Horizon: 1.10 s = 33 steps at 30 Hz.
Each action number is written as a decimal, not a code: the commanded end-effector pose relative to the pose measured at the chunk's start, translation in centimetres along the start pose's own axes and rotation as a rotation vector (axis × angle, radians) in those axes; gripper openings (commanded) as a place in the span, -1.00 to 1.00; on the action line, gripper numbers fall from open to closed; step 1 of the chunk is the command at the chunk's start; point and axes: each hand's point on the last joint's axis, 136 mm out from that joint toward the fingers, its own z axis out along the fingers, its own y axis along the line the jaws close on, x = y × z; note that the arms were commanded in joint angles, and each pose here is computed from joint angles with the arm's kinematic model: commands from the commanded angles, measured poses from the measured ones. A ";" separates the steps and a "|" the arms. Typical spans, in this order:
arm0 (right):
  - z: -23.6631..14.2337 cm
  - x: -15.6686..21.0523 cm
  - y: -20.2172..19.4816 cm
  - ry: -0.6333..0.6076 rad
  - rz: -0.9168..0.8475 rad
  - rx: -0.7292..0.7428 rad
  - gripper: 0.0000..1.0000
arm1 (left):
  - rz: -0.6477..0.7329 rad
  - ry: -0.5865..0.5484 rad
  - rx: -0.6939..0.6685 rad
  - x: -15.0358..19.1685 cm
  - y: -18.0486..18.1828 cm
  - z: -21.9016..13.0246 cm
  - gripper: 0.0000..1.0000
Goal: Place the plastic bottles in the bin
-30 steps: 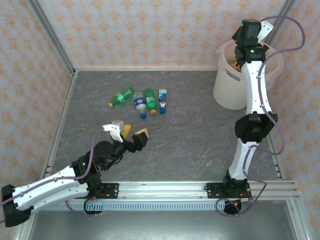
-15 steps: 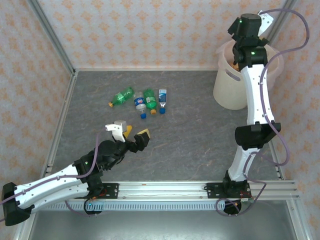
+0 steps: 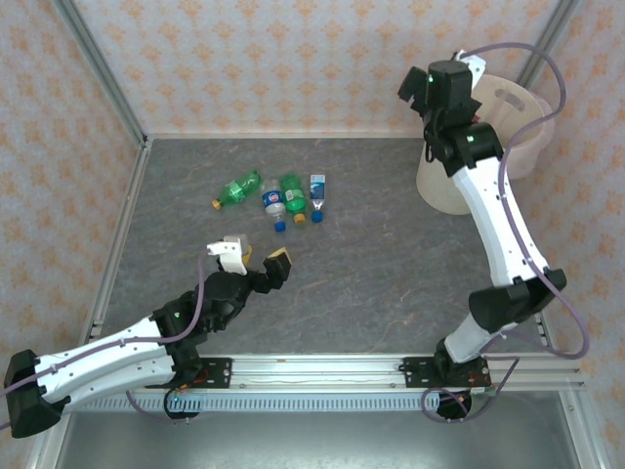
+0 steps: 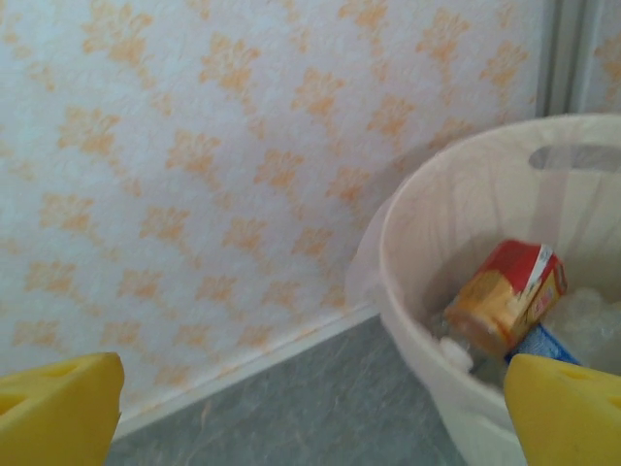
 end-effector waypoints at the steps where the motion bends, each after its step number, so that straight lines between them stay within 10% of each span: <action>1: -3.4 -0.1 0.7 -0.025 0.064 -0.110 0.99 | -0.023 -0.046 -0.077 -1.9 1.1 0.2 0.98; 21: -9.1 17.7 2.3 0.245 0.124 -0.677 0.99 | 0.090 0.042 -0.563 -4.1 11.4 6.1 0.98; 33: -11.1 24.3 2.3 0.308 0.159 -0.811 0.99 | 0.003 0.182 -0.617 -5.0 17.4 11.4 0.95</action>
